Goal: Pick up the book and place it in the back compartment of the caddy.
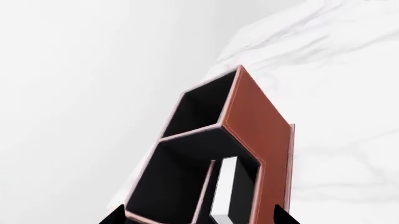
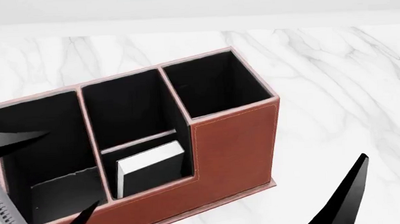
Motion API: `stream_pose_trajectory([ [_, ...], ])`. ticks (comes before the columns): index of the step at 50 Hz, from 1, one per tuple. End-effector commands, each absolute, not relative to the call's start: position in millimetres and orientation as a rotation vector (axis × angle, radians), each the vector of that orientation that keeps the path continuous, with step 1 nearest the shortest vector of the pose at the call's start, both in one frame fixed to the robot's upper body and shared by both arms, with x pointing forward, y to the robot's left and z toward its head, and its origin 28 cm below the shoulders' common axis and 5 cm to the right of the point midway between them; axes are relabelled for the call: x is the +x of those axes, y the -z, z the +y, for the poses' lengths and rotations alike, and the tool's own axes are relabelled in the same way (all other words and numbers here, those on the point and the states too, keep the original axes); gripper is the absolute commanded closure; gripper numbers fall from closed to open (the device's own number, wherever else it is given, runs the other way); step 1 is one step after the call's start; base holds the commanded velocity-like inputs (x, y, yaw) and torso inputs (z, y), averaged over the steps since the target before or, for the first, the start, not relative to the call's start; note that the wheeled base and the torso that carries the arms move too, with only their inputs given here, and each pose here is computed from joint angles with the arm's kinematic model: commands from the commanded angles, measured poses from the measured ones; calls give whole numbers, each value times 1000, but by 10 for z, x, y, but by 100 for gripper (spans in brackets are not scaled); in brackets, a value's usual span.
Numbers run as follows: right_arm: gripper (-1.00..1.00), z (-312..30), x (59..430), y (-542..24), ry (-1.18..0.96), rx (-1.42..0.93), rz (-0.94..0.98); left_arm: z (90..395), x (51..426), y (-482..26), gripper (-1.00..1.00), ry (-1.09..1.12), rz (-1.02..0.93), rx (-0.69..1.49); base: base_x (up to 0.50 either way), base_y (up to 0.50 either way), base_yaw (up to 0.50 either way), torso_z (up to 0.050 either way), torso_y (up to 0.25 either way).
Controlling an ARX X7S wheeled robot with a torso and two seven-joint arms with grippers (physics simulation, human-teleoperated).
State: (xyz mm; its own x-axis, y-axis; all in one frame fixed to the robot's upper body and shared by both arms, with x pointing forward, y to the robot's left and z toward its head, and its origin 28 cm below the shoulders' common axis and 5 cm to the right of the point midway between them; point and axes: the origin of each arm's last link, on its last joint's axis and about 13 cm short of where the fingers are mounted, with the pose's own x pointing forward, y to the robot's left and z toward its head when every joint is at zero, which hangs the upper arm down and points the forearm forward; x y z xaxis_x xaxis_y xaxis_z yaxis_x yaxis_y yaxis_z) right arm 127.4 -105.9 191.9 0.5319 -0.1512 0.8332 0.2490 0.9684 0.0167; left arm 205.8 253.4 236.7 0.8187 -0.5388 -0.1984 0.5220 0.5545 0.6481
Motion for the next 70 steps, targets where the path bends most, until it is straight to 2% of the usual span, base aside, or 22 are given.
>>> stream_pose_trajectory([
  [1,-100,-1051,1214,-1990,234,-112,-1037,2502,1955,-2414,-100,634,-85,801,0,0,0,0,0],
  [29,-100,-1034,1166,-2035,253,-126,-1094,2493,1650,-2477,-100,644,-219,818,0,0,0,0,0],
  [49,-100,-1028,1190,-2047,258,-132,-1105,2519,1658,-2452,-100,646,-285,806,0,0,0,0,0],
  [70,-100,-968,1455,-2272,258,-148,-1120,2418,1710,-2695,-100,661,-310,843,0,0,0,0,0],
])
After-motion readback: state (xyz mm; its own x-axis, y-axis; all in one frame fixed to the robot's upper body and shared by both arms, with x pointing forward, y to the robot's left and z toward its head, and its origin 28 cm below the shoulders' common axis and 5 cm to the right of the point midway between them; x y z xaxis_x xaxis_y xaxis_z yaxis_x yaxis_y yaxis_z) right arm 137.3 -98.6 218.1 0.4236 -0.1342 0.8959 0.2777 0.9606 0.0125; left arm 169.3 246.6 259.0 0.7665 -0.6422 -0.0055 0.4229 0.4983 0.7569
